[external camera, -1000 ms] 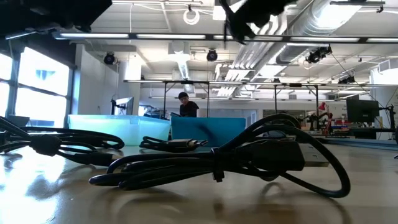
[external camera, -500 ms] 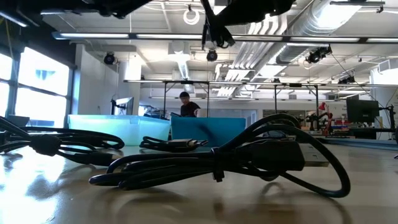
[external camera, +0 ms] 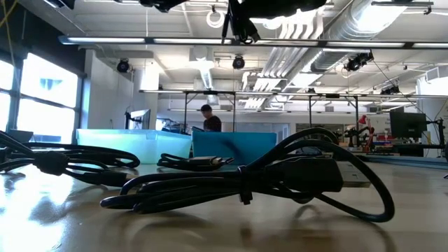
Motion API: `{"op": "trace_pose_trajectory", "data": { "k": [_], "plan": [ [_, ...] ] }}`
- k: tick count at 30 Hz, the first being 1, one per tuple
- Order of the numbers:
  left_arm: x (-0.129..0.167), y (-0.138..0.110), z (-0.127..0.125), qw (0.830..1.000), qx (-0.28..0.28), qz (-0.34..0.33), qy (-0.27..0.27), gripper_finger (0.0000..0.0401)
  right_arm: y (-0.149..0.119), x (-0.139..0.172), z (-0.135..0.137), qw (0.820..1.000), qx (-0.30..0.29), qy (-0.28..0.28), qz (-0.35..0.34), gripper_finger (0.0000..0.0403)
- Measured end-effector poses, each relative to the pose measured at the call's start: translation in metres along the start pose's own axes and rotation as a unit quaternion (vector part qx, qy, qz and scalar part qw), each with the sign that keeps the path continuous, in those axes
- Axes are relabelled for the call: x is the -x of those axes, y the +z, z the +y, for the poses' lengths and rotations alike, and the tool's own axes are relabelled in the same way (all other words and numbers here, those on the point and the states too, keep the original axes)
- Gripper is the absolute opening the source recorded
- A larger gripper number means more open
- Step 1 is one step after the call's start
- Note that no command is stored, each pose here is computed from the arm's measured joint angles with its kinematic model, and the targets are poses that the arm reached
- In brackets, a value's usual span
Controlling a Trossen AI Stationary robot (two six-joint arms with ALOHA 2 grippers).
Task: Pick & Place USB Port
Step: Put the black USB cable into the green bin
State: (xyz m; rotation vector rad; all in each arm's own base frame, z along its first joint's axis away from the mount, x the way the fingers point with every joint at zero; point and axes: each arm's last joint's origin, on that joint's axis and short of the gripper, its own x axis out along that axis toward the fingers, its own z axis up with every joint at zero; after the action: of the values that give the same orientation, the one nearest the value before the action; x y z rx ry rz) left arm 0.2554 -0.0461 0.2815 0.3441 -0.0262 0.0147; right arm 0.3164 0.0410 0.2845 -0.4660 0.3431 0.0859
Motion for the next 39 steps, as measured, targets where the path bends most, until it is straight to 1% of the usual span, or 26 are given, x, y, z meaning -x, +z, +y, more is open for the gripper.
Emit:
{"op": "trace_pose_trajectory", "data": {
  "k": [4, 9, 14, 22, 33, 39],
  "plan": [
    [-0.006, -0.002, 0.002, 1.0, 0.001, 0.006, 0.001, 0.0202, 0.0, 0.0, 0.0, 1.0, 0.0, 0.002, -0.001, 0.0017],
    [-0.012, -0.007, 0.013, 0.999, 0.031, 0.0, -0.013, 0.0202, 0.0, 0.0, 0.0, 1.0, 0.001, 0.003, -0.002, 0.0017],
    [-0.013, -0.01, 0.02, 0.999, 0.033, -0.001, -0.019, 0.0202, 0.0, 0.0, 0.0, 1.0, 0.002, 0.004, 0.0, 0.0017],
    [-0.013, -0.006, 0.019, 0.997, 0.033, -0.03, -0.056, 0.0202, -0.001, 0.0, -0.001, 1.0, 0.002, 0.003, 0.002, 0.0017],
    [-0.012, -0.005, 0.019, 0.997, 0.046, -0.033, -0.056, 0.0202, -0.001, 0.0, -0.001, 1.0, 0.002, 0.003, 0.002, 0.0017],
    [-0.012, -0.005, 0.019, 0.997, 0.046, -0.035, -0.055, 0.0202, -0.003, -0.001, -0.01, 1.0, -0.002, -0.005, -0.003, 0.0017]
  ]
}}
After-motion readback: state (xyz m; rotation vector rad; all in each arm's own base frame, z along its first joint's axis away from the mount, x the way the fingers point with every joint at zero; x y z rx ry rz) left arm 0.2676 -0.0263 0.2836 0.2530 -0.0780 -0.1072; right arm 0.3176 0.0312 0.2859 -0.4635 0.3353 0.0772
